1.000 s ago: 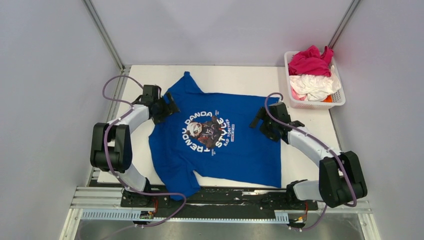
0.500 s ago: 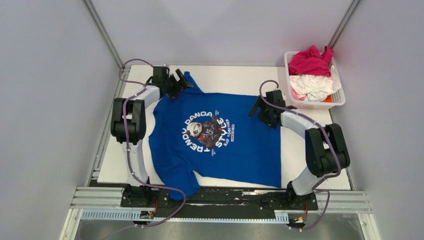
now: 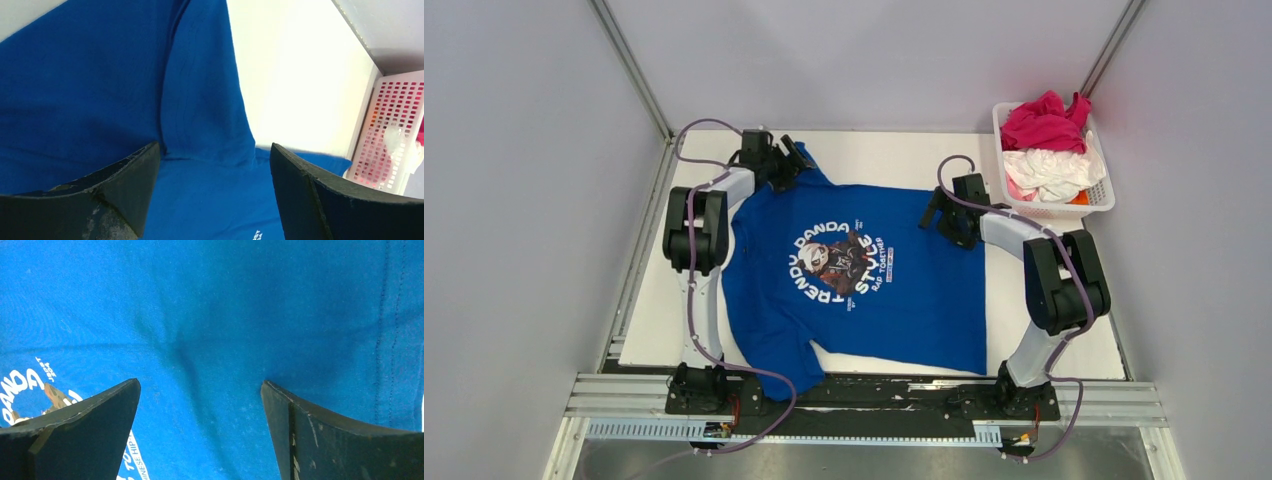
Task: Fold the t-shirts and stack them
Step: Flatten out the tshirt
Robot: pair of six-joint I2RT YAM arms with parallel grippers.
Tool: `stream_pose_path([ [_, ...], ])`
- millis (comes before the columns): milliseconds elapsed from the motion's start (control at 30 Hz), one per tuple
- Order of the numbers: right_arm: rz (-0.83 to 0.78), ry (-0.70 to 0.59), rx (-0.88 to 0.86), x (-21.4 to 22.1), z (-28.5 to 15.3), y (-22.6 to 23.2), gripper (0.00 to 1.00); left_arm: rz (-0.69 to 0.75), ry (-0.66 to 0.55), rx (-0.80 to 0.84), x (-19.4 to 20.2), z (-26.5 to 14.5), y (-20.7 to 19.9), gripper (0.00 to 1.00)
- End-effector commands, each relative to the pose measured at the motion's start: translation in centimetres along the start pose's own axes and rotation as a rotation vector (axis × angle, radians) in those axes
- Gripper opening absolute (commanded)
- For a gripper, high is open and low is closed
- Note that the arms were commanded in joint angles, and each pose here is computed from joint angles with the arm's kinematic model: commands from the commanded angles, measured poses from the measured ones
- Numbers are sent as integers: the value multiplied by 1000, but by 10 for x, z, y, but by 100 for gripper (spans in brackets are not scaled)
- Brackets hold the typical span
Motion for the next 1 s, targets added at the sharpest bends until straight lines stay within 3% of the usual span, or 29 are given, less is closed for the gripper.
stream_pose_path([
  [0,-22,-24,-10,-8,6,1,100,9,-28,53,-4,10,-17,87],
  [167,-20,-11,-17,-7,9,0,100,14,-42,44,-3,19,-19,85],
  [400,-19,-2,-18,-7,12,0,100,-5,-22,51,4,31,-20,72],
  [900,-22,-1,-14,-5,11,-2,100,-33,-51,-34,3,44,-17,21],
  [967,-23,-3,-12,-5,10,-3,100,-36,-59,-32,2,44,-20,7],
])
Point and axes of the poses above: each gripper's point midway between its finger pads, its own z axis out along the fingers, its own y axis along the line the jaws close on, x = y × z, the point moved 9 cm from there along -z, back along the fingers, and after that the axes turned 10 degrees about -z, right-handed, at the moved point
